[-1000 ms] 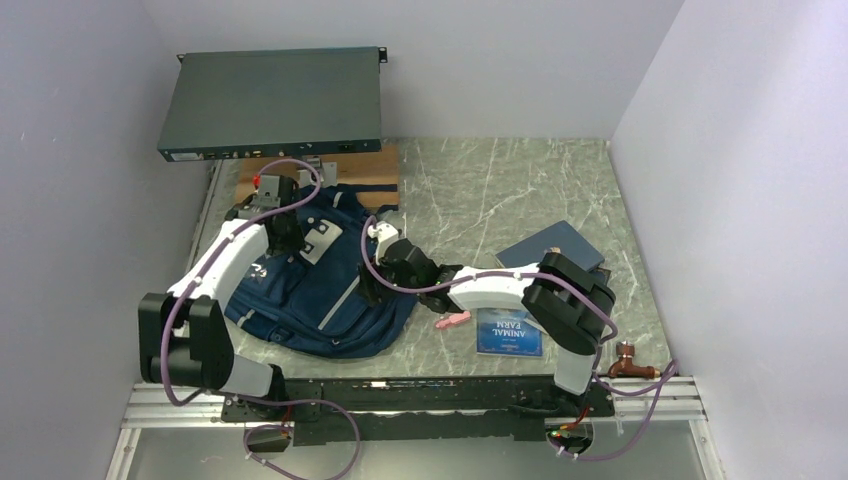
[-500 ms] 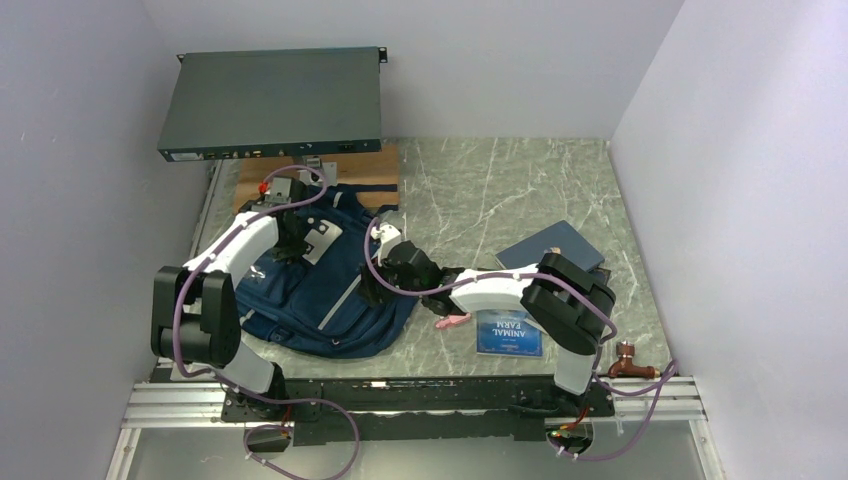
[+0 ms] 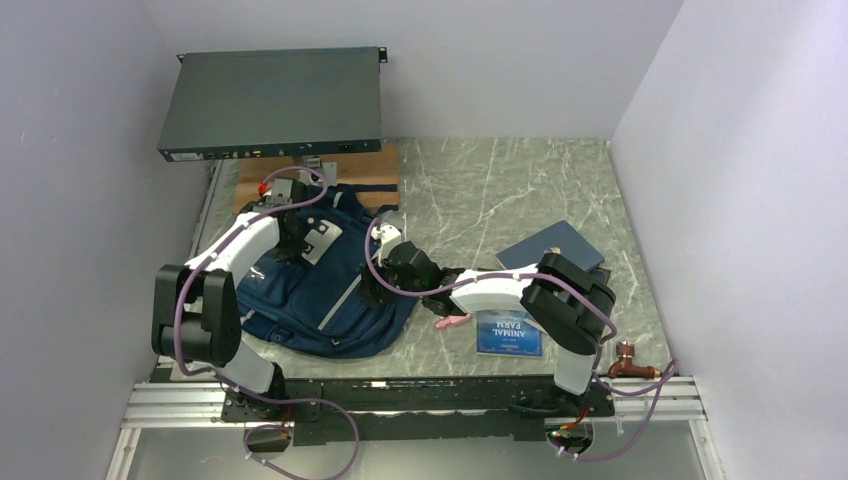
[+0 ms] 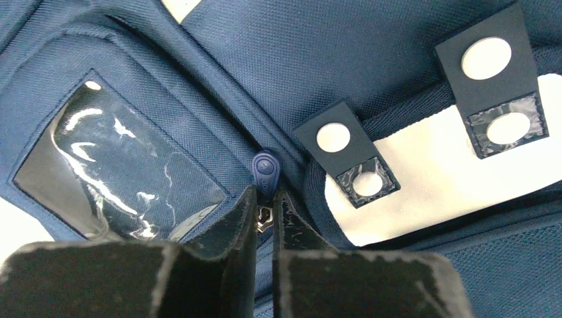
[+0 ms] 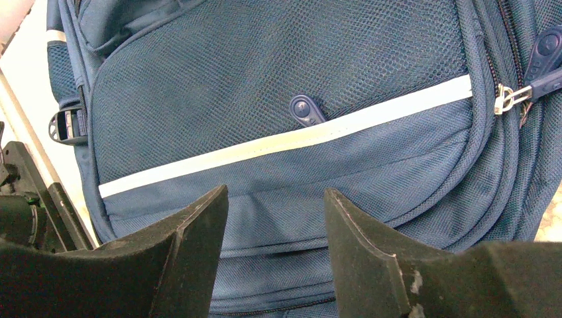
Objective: Pack the student bag
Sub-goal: Unzip the student bag at the center of the board.
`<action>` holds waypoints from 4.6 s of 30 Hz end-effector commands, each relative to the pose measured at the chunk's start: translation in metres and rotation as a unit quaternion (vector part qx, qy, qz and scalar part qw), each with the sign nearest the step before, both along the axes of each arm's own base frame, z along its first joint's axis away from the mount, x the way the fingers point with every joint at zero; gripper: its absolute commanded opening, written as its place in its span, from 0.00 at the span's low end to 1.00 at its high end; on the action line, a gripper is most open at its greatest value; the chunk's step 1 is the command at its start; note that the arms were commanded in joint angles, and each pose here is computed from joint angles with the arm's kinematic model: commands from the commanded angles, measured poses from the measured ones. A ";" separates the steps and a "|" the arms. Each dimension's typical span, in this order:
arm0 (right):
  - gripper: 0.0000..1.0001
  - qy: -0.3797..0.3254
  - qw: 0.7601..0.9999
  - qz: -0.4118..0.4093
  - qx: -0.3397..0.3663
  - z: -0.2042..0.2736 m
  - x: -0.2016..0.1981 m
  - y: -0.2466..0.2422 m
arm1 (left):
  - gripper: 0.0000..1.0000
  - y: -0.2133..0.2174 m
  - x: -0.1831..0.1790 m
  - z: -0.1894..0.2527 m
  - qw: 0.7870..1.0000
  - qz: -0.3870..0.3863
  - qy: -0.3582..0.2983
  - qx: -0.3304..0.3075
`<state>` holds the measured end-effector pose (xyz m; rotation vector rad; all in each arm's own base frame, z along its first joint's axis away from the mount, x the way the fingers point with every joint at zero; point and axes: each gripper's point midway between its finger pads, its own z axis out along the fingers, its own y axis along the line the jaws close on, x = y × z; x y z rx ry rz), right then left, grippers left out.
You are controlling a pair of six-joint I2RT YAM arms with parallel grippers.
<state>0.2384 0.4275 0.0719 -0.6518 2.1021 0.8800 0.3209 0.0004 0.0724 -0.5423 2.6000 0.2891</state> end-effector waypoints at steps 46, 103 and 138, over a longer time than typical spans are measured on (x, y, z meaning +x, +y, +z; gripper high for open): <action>0.56 0.096 0.994 -0.057 -0.003 -0.038 -0.002 -0.013 | 0.00 0.035 -0.173 -0.016 0.919 0.390 -0.043 -0.035; 0.66 0.034 0.999 -0.031 0.005 0.007 0.014 -0.015 | 0.56 -0.010 -0.074 0.009 0.986 0.129 -0.071 -0.081; 0.61 0.105 0.985 -0.139 0.013 -0.035 0.029 -0.026 | 0.00 -0.014 -0.116 0.007 0.986 0.136 -0.060 -0.069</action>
